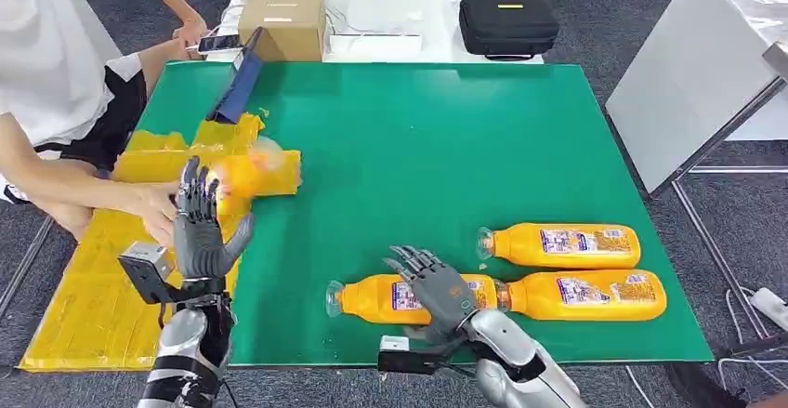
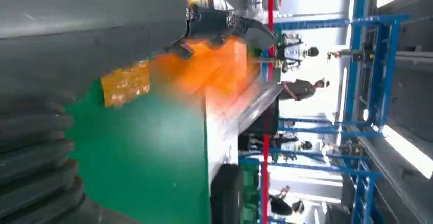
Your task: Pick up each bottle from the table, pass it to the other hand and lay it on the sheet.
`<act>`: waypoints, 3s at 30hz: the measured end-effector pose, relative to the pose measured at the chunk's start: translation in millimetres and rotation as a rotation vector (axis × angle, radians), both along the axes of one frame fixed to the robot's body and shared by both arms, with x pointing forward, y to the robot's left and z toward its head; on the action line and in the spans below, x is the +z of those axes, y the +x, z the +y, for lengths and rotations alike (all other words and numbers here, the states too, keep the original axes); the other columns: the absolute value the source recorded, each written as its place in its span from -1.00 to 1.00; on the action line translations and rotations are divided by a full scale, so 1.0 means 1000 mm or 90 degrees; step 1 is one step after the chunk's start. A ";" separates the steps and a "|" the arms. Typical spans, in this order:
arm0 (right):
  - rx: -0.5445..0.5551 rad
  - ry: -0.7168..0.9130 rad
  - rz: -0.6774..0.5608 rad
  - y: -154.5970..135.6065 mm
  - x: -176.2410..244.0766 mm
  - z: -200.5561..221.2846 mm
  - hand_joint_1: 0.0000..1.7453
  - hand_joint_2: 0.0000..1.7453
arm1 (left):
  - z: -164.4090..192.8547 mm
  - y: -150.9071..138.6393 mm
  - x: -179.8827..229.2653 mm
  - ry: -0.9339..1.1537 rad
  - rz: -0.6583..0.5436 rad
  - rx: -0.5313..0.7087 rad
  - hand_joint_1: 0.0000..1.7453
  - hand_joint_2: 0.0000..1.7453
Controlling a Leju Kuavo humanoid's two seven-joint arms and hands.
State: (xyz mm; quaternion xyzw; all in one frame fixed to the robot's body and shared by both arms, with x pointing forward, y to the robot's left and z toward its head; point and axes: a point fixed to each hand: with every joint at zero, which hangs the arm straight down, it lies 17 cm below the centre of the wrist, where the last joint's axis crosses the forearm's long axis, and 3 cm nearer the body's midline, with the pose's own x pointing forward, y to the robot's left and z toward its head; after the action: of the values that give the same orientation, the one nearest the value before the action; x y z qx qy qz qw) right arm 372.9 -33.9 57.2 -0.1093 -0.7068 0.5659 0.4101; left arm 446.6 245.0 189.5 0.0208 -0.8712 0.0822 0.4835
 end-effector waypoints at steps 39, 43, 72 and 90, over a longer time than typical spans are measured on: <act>-0.206 -0.199 0.000 0.074 -0.056 -0.079 1.00 1.00 | -0.041 -0.010 0.000 -0.025 0.002 -0.053 -1.00 1.00; -0.208 -0.196 0.007 0.077 -0.057 -0.079 1.00 1.00 | -0.041 -0.010 0.000 -0.026 0.002 -0.053 -1.00 1.00; -0.205 0.181 -0.062 0.063 0.050 -0.021 1.00 1.00 | -0.054 -0.007 0.005 -0.029 -0.002 -0.068 -1.00 1.00; -0.260 0.448 -0.184 0.044 0.156 -0.059 1.00 1.00 | -0.091 -0.006 -0.008 -0.087 0.033 -0.198 -1.00 1.00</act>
State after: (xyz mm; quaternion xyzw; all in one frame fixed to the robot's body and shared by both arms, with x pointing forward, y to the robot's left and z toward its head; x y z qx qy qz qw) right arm 416.9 -93.1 213.2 -0.1788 -0.8708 0.1764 0.4225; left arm 440.1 153.7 181.1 -0.1450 -0.8435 0.0653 0.5130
